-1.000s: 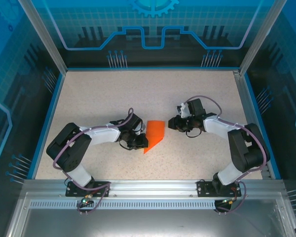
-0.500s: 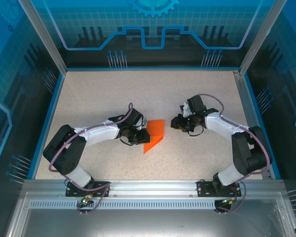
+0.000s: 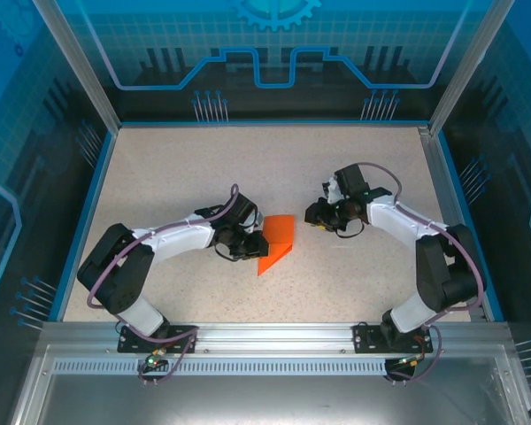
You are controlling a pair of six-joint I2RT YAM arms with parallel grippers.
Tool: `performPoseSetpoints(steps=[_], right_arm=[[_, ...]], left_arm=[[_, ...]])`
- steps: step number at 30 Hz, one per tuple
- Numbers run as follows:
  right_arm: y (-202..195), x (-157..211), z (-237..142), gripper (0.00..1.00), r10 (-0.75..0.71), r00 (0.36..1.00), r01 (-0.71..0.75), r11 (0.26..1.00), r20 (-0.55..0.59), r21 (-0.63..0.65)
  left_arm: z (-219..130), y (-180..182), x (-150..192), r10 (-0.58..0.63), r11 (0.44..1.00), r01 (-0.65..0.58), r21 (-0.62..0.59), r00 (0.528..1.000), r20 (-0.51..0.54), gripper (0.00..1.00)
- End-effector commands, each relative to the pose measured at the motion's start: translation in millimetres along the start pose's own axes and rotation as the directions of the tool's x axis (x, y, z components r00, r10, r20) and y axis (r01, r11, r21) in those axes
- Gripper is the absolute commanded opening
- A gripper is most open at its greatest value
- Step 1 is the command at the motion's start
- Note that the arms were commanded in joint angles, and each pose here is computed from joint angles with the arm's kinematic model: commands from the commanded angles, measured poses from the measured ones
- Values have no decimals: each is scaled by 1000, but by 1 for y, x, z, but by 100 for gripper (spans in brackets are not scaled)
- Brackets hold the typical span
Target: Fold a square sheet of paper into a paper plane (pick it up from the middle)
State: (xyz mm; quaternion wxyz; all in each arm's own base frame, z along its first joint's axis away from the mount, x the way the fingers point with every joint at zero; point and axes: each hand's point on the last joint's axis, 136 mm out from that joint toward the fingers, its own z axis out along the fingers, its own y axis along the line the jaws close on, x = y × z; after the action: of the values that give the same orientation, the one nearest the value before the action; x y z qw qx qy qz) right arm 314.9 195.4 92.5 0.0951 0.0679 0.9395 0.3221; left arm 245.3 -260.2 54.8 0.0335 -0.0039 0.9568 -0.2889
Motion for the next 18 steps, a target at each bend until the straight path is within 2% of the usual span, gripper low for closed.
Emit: performPoseSetpoints(steps=[1, 12, 18], right_arm=[[7, 0, 2, 30, 0, 999, 0, 1000, -49, -7], [7, -1, -9, 31, -22, 999, 22, 999, -28, 27], [8, 1, -37, 37, -112, 986, 107, 993, 126, 45]], left_arm=[[-3, -4, -8, 18, 1000, -18, -8, 1000, 5, 18], [-8, -6, -12, 38, 999, -37, -14, 999, 29, 18], [-8, -8, -21, 24, 1000, -23, -14, 998, 64, 18]])
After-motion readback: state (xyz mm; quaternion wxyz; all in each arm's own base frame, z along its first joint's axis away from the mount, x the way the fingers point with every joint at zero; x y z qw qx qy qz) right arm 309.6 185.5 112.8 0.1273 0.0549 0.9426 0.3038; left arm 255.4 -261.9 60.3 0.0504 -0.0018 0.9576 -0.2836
